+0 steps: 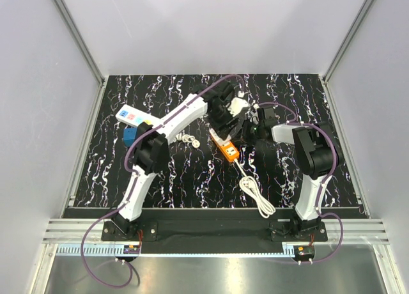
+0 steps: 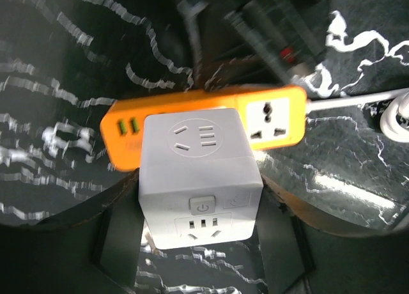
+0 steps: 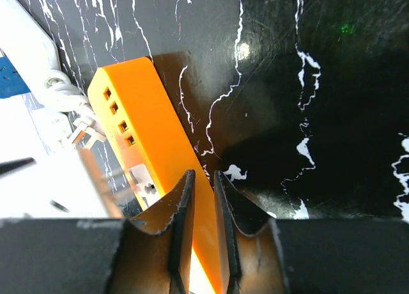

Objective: Insert the plug

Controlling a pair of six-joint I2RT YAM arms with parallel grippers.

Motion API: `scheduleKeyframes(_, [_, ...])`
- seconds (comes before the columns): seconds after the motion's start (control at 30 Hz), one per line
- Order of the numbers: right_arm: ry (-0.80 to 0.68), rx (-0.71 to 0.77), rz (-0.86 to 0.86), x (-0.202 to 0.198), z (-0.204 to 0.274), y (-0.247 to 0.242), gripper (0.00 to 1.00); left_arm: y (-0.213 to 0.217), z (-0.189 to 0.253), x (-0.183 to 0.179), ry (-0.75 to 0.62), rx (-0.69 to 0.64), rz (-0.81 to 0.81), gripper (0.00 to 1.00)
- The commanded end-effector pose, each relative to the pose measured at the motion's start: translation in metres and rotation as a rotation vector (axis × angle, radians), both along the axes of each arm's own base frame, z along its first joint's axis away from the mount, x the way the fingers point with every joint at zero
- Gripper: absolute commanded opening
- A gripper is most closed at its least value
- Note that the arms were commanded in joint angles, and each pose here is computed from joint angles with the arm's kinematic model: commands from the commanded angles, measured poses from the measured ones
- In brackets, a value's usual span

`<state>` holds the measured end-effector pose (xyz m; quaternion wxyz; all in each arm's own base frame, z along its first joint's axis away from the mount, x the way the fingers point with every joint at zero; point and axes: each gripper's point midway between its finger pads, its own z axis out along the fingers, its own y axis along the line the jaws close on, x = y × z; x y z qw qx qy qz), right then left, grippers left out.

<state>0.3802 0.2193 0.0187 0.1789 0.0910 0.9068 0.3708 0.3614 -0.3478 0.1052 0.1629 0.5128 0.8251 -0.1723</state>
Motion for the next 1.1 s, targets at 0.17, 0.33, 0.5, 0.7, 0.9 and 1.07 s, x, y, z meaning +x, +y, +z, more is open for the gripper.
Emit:
scheduleKeyframes(0.17, [0.001,0.005,0.006,-0.004,-0.005,0.01,0.25,0.0,0.072,-0.006,0.0,-0.129,0.102,0.0])
scheduleKeyframes(0.33, [0.01,0.008,0.027,-0.011,-0.005,0.018,0.24,0.004,0.058,-0.015,0.042,-0.079,0.141,0.0])
scheduleKeyframes(0.5, [-0.001,0.009,0.028,-0.016,-0.001,0.022,0.23,0.005,0.054,-0.021,0.05,-0.054,0.156,0.0])
scheduleKeyframes(0.7, [0.001,0.013,0.023,-0.018,0.001,0.022,0.23,0.015,0.056,-0.025,0.058,-0.016,0.203,0.0])
scheduleKeyframes(0.9, [-0.007,0.005,0.012,-0.021,0.004,0.018,0.25,0.026,0.049,-0.029,0.066,0.039,0.229,0.0])
scheduleKeyframes(1.07, [-0.008,0.002,0.01,-0.021,0.004,0.018,0.26,0.022,0.041,-0.03,0.094,0.036,0.22,0.0])
